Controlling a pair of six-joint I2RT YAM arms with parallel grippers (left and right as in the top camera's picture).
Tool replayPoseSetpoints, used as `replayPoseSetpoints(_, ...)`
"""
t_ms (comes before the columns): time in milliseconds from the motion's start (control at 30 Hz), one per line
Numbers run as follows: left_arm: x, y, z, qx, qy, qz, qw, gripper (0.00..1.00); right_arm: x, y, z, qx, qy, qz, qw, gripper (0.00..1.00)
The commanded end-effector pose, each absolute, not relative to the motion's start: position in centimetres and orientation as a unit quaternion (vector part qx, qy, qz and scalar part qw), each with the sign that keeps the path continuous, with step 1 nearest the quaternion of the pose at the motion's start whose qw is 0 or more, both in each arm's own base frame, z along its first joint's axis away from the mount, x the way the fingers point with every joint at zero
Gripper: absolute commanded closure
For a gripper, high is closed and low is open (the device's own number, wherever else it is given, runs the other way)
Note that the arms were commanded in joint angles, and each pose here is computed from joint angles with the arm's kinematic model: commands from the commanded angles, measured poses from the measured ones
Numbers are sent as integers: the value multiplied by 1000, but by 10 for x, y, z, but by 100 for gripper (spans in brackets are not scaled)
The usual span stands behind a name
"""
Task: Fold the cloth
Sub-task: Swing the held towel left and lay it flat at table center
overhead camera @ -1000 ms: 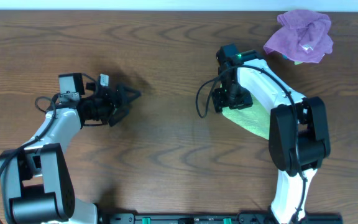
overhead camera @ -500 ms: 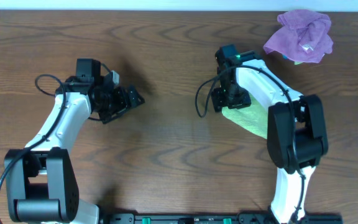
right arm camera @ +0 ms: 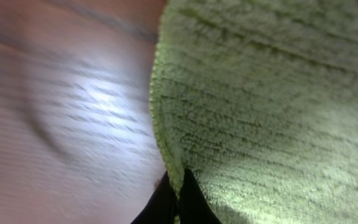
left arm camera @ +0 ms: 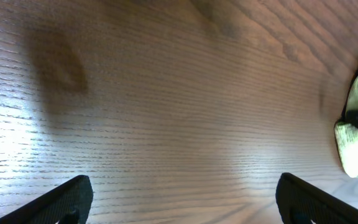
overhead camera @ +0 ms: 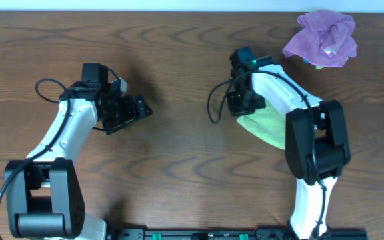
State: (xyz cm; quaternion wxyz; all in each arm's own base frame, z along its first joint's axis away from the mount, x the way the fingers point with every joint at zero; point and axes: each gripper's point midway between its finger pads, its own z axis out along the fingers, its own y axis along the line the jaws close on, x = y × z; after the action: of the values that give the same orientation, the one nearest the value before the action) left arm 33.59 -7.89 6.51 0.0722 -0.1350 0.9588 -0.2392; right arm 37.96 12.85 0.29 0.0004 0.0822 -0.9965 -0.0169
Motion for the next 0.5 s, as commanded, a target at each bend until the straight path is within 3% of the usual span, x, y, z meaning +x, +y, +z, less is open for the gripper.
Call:
replayPoseSetpoints(0, 339, -75, 66, -114, 964, -225, 81, 4, 373, 165, 0, 109, -992, -67, 1, 99)
replayPoseSetpoints(467, 339, -54, 64, -140, 963, -216, 83, 4, 349, 328, 14, 210, -960, -149, -105, 99)
